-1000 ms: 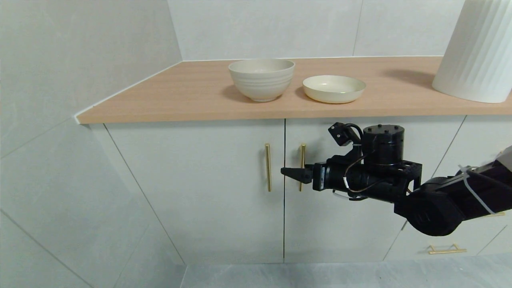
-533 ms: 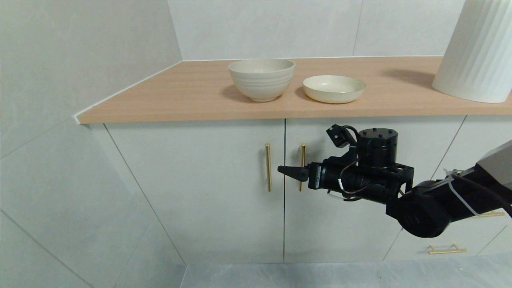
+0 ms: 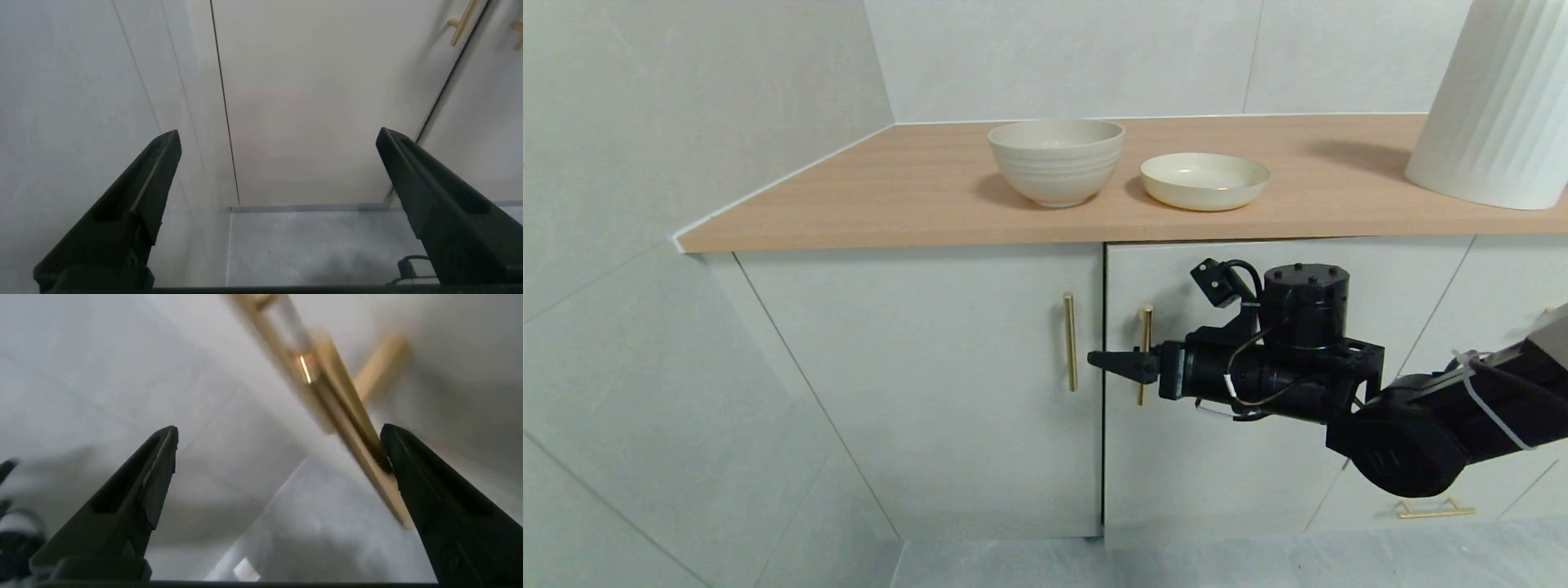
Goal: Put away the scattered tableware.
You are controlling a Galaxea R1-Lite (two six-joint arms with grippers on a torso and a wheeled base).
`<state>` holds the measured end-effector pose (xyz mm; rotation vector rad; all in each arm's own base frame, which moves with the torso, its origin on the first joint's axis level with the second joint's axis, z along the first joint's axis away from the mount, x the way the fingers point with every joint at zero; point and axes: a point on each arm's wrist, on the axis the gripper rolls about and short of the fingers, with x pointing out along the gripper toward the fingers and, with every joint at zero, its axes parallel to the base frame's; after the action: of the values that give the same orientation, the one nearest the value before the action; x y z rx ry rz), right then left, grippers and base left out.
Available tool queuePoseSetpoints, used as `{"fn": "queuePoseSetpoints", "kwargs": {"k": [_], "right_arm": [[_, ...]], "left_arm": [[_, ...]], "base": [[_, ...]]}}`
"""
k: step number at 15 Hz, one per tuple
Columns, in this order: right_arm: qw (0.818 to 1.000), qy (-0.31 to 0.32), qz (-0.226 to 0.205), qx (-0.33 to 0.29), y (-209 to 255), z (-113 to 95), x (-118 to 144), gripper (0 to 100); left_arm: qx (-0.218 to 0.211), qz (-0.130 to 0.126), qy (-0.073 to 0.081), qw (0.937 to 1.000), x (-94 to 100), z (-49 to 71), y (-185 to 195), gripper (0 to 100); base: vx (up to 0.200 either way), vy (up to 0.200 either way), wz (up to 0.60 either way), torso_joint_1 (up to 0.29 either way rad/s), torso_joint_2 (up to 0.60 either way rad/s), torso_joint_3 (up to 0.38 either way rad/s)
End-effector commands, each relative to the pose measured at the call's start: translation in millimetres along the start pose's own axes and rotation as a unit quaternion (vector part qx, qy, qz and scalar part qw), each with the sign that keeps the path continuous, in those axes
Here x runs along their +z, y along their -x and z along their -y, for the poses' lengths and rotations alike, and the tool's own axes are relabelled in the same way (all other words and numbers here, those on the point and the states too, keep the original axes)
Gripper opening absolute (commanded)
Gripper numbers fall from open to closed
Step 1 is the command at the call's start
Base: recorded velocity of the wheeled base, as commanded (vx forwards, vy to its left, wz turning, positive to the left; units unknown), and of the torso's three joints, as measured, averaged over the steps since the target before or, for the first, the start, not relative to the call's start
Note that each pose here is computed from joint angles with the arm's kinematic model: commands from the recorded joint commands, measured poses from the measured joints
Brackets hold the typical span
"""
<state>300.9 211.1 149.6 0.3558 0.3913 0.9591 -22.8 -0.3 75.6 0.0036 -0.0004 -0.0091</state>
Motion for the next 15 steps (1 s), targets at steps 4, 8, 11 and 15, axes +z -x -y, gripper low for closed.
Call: {"fn": "queuePoseSetpoints", "kwargs": {"k": [4,8,11,15], "right_arm": [[1.000,0.001,-0.010,0.017,45.1,-25.5,-0.1,100],[0.998,0.003,-0.031,0.049,81.5,-53.5,-6.8,100],[0.990,0.000,-0.068,0.125,106.8,-67.1,-17.5,100],[0.989,-0.004,-0.073,0.126,114.1,-69.4,-19.8,100]], "left_arm": [[0.000,0.000,0.000,1.0000,-0.1,0.0,0.0,100],[0.000,0.001,0.000,1.0000,0.0,0.0,0.0,100],[-0.001,0.000,0.000,1.0000,-0.1,0.0,0.0,100],[-0.001,0.000,0.000,1.0000,-0.1,0.0,0.0,100]], "base": [[0.000,0.000,0.00,0.000,0.00,0.000],[0.000,0.000,0.00,0.000,0.00,0.000],[0.000,0.000,0.00,0.000,0.00,0.000],[0.000,0.000,0.00,0.000,0.00,0.000]]}}
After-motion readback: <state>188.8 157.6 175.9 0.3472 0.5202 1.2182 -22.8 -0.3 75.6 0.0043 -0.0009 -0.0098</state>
